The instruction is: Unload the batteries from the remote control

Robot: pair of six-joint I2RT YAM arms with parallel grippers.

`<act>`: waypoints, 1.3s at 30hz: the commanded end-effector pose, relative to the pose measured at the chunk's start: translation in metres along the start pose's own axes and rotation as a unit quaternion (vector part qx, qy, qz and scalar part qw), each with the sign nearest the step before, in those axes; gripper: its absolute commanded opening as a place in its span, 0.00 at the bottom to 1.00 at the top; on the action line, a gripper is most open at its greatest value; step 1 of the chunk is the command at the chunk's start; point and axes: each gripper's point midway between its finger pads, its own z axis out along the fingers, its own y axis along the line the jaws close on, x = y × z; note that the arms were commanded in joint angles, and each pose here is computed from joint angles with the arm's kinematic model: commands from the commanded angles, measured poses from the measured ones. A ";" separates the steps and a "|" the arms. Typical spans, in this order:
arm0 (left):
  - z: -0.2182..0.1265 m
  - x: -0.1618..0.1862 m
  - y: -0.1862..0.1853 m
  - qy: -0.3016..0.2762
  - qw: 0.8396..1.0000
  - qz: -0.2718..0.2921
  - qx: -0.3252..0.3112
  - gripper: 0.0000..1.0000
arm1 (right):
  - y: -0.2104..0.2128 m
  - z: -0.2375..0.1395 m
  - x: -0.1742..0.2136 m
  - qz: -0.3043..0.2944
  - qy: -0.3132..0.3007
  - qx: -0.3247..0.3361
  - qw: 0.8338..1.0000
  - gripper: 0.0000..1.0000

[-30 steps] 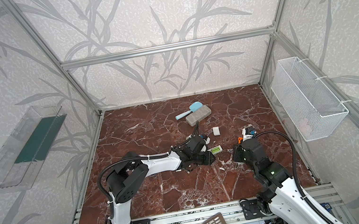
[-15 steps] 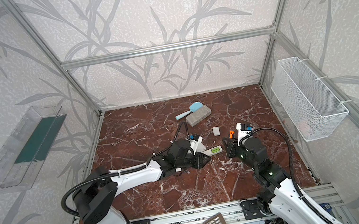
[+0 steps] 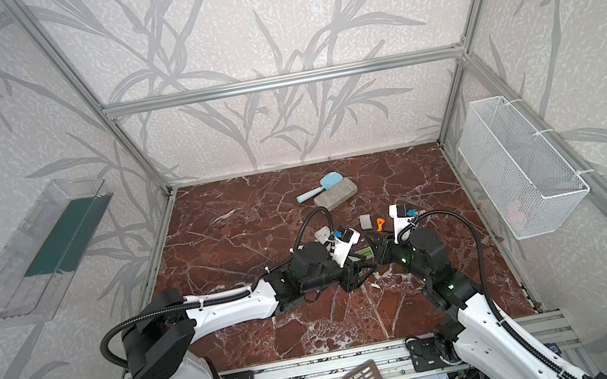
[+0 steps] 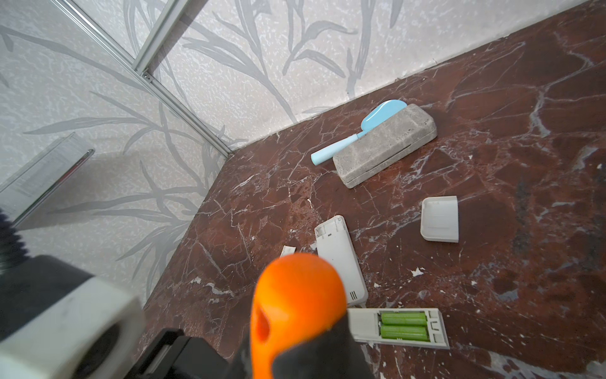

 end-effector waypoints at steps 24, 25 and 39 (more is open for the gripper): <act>-0.016 -0.018 0.013 0.017 0.993 0.105 -0.044 0.00 | 0.010 -0.022 -0.021 0.107 0.031 0.054 0.992 0.58; -0.016 -0.016 0.016 0.023 0.992 0.114 -0.051 0.00 | 0.012 -0.022 -0.020 0.112 0.037 0.054 0.992 0.59; -0.023 -0.016 0.017 0.039 0.985 0.155 -0.062 0.00 | 0.005 0.004 -0.004 0.147 0.077 0.057 0.984 0.60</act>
